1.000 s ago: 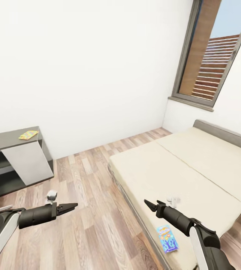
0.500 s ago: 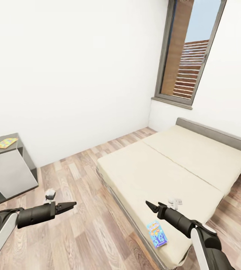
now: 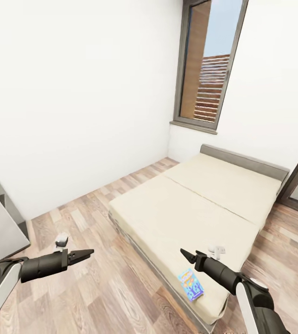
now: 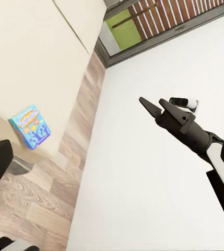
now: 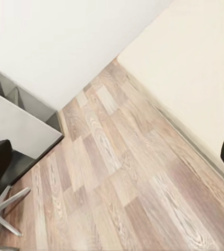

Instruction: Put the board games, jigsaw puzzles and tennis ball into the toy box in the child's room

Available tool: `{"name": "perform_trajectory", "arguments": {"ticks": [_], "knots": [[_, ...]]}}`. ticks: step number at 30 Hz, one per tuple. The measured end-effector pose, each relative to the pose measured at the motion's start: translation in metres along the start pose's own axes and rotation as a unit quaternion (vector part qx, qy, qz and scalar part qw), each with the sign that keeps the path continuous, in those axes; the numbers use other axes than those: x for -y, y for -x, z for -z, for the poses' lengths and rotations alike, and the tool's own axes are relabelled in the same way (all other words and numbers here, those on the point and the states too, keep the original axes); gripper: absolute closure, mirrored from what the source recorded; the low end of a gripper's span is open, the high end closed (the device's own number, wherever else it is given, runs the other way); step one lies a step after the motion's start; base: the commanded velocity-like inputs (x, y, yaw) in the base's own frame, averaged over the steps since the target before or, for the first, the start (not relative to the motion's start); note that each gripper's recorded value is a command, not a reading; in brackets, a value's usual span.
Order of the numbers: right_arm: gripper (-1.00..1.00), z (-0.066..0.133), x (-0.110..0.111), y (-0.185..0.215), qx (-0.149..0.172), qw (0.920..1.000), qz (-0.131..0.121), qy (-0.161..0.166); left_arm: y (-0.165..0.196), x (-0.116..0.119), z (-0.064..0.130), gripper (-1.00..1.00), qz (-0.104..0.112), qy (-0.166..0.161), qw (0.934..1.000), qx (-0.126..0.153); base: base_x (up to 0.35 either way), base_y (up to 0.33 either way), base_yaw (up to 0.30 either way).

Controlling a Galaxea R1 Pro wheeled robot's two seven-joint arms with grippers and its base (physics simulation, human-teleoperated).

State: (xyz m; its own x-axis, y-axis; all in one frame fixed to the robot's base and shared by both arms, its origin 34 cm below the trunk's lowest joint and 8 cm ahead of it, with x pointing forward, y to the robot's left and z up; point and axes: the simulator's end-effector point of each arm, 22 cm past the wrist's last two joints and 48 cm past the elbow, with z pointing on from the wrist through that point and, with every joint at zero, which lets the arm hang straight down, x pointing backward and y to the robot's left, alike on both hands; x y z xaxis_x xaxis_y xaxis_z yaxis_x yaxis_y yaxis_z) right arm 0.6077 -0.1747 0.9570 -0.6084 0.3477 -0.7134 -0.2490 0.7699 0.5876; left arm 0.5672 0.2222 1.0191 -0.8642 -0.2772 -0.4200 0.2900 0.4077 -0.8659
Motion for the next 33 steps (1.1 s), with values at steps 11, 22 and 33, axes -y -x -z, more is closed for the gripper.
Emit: {"name": "perform_trajectory", "arguments": {"ticks": [11, 22, 33], "knots": [[-1.00, 0.002, -0.002, 0.004, 0.003, 1.0000, 0.002, 0.001, 0.002, 0.004, 0.002, -1.00, -0.004, -0.001, 1.0000, 0.003, 0.000, 0.277, -0.261], [-1.00, 0.003, -0.004, 0.007, 0.007, 1.0000, 0.004, 0.002, 0.004, 0.008, 0.003, -1.00, -0.008, -0.003, 1.0000, 0.005, 0.000, 0.257, -0.261], [-1.00, 0.005, -0.006, 0.010, 0.010, 0.9999, 0.006, 0.003, 0.005, 0.012, 0.004, -1.00, -0.012, -0.004, 0.9999, 0.007, 0.054, 0.227, -0.260]]}}
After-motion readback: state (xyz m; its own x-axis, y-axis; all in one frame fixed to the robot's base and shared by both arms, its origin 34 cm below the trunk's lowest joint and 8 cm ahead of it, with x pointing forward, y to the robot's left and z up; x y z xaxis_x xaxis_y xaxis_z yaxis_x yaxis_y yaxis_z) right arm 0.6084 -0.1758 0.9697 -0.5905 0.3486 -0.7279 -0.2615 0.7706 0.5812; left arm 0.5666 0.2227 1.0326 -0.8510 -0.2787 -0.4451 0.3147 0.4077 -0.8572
